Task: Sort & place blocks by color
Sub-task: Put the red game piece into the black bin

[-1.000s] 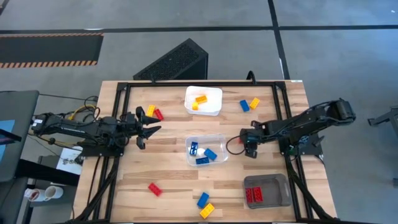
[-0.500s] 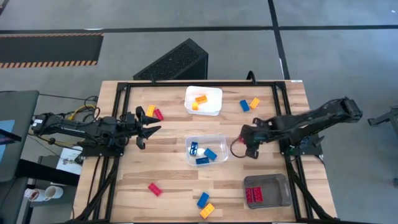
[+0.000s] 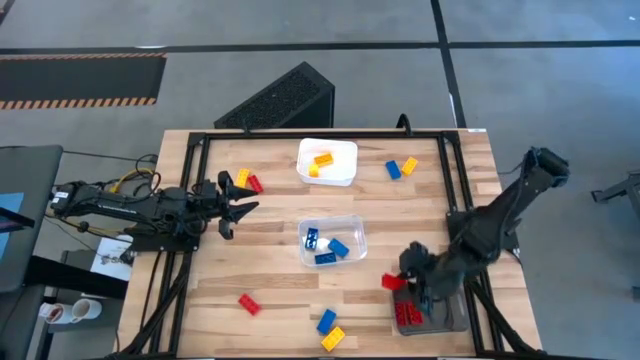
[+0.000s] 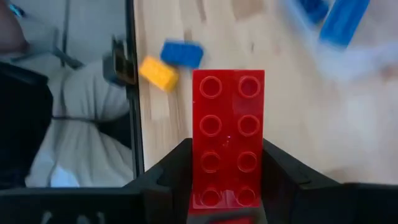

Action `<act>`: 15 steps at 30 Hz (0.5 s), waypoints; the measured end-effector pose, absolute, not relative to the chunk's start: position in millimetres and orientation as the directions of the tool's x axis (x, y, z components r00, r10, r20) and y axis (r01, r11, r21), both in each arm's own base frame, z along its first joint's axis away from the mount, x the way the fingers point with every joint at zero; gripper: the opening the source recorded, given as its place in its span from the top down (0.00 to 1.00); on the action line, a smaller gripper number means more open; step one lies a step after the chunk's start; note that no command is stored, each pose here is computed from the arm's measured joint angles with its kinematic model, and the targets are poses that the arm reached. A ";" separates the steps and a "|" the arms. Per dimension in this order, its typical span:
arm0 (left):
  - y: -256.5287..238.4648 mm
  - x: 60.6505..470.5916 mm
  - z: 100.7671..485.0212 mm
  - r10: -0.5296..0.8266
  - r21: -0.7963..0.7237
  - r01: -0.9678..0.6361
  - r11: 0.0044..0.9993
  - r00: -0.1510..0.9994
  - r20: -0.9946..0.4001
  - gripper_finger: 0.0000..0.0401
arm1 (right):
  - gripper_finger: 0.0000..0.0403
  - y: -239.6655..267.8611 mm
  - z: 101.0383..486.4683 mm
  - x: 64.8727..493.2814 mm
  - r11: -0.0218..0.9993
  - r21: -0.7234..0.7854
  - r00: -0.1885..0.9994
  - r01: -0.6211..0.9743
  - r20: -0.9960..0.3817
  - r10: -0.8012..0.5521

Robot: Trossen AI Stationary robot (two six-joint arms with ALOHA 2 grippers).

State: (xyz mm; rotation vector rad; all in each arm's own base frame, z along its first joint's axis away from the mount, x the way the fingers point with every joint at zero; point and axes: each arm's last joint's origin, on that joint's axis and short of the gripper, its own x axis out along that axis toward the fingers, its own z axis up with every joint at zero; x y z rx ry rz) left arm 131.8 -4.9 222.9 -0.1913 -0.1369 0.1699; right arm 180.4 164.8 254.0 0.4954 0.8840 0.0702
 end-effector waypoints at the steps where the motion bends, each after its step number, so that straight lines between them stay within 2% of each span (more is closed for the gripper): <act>1: -4.9 131.9 222.9 0.181 -0.200 -0.155 0.967 0.976 0.118 0.66 | 0.62 172.1 248.4 178.9 0.883 0.445 0.617 0.148 -0.739 0.269; 5: -4.8 131.6 224.4 0.184 -0.197 -0.156 0.968 0.974 0.134 0.66 | 0.62 194.3 225.9 174.5 0.853 0.464 0.520 0.238 -0.803 0.291; 11: -4.7 131.0 228.5 0.185 -0.169 -0.156 0.973 0.967 0.175 0.66 | 0.55 205.0 210.3 174.3 0.816 0.469 0.451 0.337 -0.841 0.298; 15: -4.6 130.9 228.6 0.189 -0.159 -0.162 0.974 0.966 0.176 0.66 | 0.52 205.1 208.1 175.2 0.816 0.463 0.442 0.347 -0.848 0.293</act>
